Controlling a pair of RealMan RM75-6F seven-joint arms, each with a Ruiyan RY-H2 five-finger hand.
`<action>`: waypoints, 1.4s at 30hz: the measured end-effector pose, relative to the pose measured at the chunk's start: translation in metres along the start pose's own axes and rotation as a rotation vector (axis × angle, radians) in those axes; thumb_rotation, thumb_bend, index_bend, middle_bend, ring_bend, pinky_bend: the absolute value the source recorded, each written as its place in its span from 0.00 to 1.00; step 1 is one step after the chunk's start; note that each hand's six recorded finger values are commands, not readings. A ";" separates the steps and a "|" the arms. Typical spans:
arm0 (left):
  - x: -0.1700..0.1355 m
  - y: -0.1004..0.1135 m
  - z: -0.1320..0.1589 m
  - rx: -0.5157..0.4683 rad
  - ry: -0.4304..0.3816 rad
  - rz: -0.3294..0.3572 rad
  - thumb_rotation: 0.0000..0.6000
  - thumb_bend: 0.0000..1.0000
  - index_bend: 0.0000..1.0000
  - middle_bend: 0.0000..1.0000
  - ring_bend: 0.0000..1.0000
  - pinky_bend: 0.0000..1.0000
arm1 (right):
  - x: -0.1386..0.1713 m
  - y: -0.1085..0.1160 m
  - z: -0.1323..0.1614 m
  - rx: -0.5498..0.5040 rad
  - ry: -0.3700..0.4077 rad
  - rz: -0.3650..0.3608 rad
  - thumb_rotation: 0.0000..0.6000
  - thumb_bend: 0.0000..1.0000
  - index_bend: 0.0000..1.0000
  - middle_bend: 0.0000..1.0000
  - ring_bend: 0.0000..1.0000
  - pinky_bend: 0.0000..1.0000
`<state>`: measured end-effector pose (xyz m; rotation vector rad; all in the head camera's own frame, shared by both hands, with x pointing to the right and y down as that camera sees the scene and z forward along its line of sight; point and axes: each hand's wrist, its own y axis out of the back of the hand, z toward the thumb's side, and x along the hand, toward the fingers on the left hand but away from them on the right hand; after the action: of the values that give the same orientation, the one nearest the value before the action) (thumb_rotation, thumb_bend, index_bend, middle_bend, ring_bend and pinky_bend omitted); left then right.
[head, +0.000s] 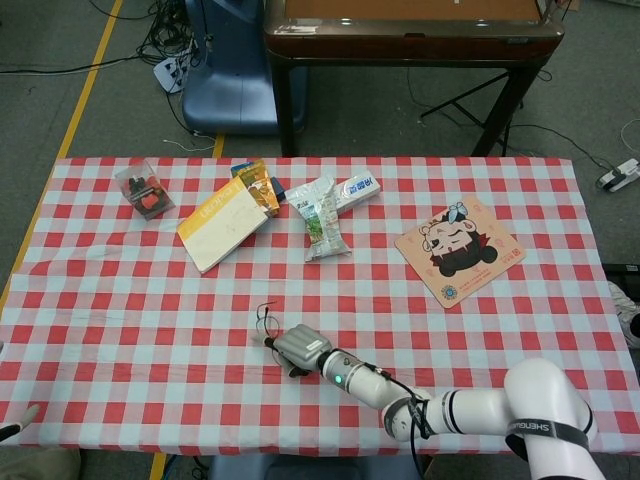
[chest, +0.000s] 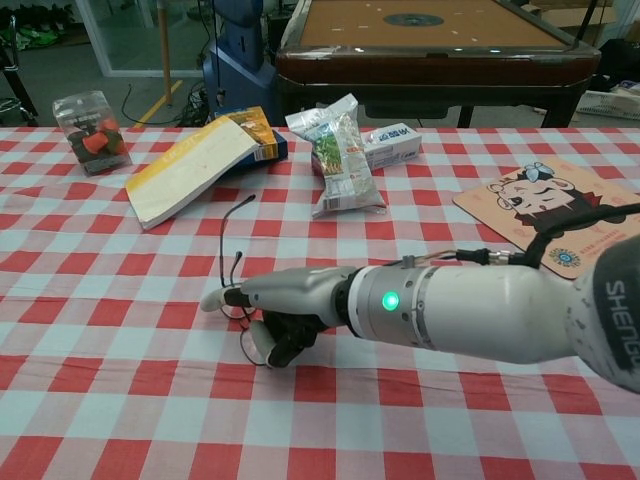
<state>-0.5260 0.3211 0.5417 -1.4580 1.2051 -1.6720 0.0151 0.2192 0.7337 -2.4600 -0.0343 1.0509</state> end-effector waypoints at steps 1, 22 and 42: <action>0.000 0.000 0.000 -0.001 0.001 0.000 1.00 0.16 0.00 0.00 0.00 0.00 | -0.001 0.000 0.000 0.001 -0.002 0.003 1.00 0.87 0.00 1.00 1.00 0.98; 0.001 -0.002 0.002 -0.005 -0.012 -0.002 1.00 0.16 0.00 0.00 0.00 0.00 | 0.042 0.040 -0.032 0.065 -0.061 -0.125 1.00 0.87 0.00 1.00 1.00 0.98; 0.000 -0.001 -0.002 -0.008 -0.003 -0.001 1.00 0.16 0.00 0.00 0.00 0.00 | 0.032 0.078 -0.046 0.002 -0.140 -0.237 1.00 0.87 0.00 1.00 1.00 0.98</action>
<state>-0.5279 0.3221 0.5424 -1.4654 1.2106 -1.6662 0.0571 0.1377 0.7069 -2.3067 -0.3597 1.1121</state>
